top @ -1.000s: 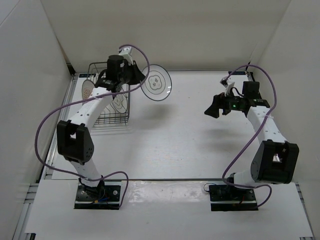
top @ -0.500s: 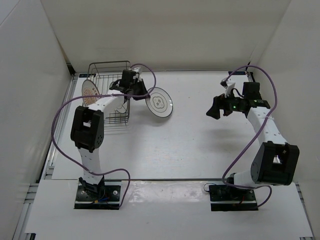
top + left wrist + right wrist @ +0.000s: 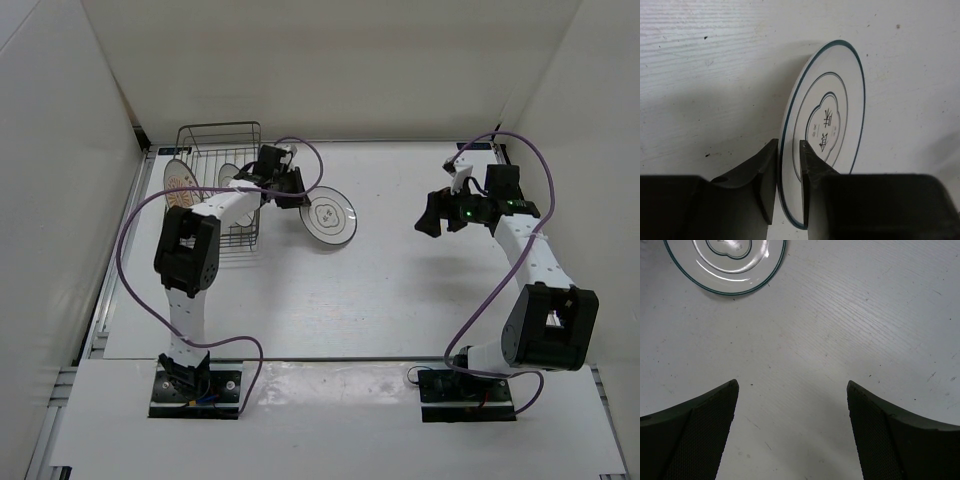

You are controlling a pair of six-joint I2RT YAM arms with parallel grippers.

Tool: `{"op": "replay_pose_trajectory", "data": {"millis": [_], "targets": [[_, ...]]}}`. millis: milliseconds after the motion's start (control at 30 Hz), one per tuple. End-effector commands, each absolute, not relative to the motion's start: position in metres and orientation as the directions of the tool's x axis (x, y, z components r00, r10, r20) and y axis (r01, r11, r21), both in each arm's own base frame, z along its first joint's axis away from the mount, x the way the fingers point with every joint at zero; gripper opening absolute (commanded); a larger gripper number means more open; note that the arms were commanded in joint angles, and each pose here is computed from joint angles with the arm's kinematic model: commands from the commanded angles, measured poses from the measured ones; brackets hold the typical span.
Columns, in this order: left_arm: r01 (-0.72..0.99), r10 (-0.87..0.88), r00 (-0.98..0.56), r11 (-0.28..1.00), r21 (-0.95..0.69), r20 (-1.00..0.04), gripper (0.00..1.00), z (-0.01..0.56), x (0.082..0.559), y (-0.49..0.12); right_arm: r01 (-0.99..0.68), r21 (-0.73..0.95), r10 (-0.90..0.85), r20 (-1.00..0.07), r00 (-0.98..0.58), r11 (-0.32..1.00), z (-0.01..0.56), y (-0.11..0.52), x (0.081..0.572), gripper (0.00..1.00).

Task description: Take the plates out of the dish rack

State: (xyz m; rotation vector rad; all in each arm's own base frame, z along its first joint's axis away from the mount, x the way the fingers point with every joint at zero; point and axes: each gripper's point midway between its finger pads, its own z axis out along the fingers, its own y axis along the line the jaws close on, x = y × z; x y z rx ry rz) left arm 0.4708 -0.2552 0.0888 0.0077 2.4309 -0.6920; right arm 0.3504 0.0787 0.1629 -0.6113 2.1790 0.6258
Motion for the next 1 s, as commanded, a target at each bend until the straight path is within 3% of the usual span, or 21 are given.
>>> {"op": "replay_pose_trajectory", "data": {"millis": [0, 467, 667, 733, 800, 933, 967], "targets": [[0.182, -0.130, -0.822, 0.863, -0.471, -0.555, 0.34, 0.093, 0.469, -0.262, -0.636, 0.226, -0.232, -0.800, -0.554, 0.738, 0.172, 0.082, 0.343, 0.90], [0.146, -0.082, -0.871, 0.899, -0.414, -0.485, 0.52, 0.068, 0.458, -0.253, -0.702, 0.233, -0.234, -0.833, -0.501, 0.673, 0.178, 0.093, 0.340, 0.90], [0.204, -0.047, -0.826, 0.904, -0.376, -0.561, 0.76, 0.102, 0.470, -0.245, -0.715, 0.189, -0.252, -0.851, -0.461, 0.673, 0.180, 0.091, 0.349, 0.90], [0.225, -0.023, -0.819, 0.906, -0.359, -0.573, 0.79, 0.111, 0.469, -0.242, -0.729, 0.180, -0.254, -0.860, -0.443, 0.660, 0.183, 0.093, 0.352, 0.90], [0.259, -0.011, -0.776, 0.906, -0.335, -0.630, 0.81, 0.139, 0.475, -0.240, -0.719, 0.187, -0.233, -0.866, -0.442, 0.670, 0.188, 0.093, 0.359, 0.90], [0.358, 0.078, -0.630, 0.912, -0.200, -0.773, 1.00, 0.207, 0.488, -0.232, -0.675, 0.267, -0.170, -0.845, -0.508, 0.687, 0.194, 0.094, 0.373, 0.90], [0.361, 0.094, -0.555, 0.922, -0.137, -0.826, 1.00, 0.237, 0.492, -0.223, -0.670, 0.296, -0.166, -0.828, -0.535, 0.681, 0.191, 0.096, 0.371, 0.90]]}}
